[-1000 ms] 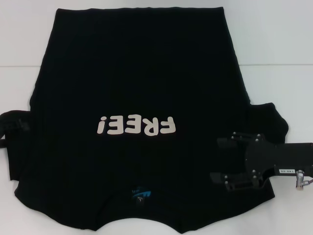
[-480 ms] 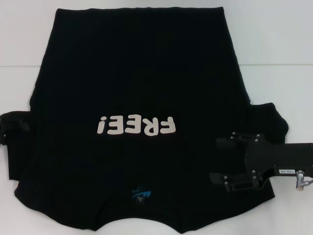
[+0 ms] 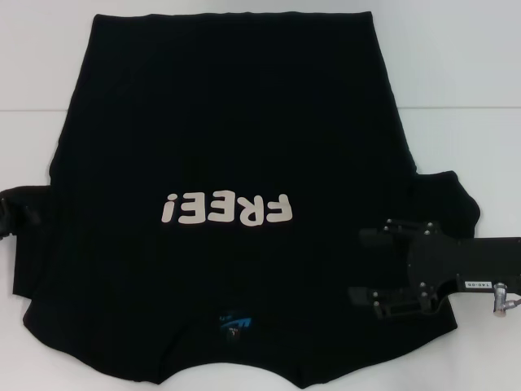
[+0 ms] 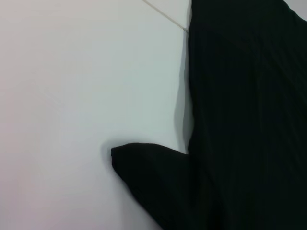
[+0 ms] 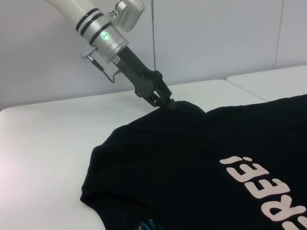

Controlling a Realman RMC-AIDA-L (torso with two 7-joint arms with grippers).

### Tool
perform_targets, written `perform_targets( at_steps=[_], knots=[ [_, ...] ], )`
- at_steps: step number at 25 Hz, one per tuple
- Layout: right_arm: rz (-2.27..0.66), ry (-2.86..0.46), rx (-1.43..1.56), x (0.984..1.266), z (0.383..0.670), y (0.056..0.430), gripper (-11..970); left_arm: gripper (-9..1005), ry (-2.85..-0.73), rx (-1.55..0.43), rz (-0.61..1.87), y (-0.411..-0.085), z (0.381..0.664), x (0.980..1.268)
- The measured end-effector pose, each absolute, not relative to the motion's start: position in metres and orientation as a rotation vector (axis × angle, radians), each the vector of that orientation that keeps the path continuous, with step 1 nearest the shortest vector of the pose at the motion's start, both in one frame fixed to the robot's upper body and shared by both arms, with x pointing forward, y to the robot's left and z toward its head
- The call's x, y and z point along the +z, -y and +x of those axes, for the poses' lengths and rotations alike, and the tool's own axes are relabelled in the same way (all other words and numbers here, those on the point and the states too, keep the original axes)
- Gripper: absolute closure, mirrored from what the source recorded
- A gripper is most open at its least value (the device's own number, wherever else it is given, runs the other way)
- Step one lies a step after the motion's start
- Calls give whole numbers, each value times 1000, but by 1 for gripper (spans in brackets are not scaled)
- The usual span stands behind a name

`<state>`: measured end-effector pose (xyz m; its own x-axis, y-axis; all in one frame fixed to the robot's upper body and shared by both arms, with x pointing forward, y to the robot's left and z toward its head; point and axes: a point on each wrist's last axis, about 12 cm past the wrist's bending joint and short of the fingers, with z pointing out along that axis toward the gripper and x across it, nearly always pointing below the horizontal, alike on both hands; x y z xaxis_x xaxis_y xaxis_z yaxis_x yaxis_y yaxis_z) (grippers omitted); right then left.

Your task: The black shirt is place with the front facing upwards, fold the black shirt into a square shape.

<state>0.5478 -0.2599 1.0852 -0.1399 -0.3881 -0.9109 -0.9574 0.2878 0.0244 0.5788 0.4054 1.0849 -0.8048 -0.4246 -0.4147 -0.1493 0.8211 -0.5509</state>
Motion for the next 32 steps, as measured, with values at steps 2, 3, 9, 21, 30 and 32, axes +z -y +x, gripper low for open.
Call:
perform_targets(
  at_steps=[2, 3, 9, 21, 30, 32],
  knots=[
    [-1240, -1689, 833, 1086, 548, 259, 20, 620, -2465, -684, -424, -406, 579, 1085],
    [-1241, -1688, 834, 1086, 548, 259, 20, 663, -2465, -683, -425, -406, 579, 1085],
    [-1241, -1685, 837, 1086, 548, 259, 20, 892, -2465, -679, -431, -407, 577, 1084],
    [-1239, -1686, 838, 1086, 548, 259, 21, 993, -2433, -606, -426, -417, 582, 1090],
    [-1242, -1683, 836, 1087, 549, 259, 21, 993, -2422, -590, -391, -415, 589, 1101],
    [-1241, -1684, 836, 1087, 549, 259, 21, 993, -2440, -594, -373, -409, 592, 1101]
  ],
)
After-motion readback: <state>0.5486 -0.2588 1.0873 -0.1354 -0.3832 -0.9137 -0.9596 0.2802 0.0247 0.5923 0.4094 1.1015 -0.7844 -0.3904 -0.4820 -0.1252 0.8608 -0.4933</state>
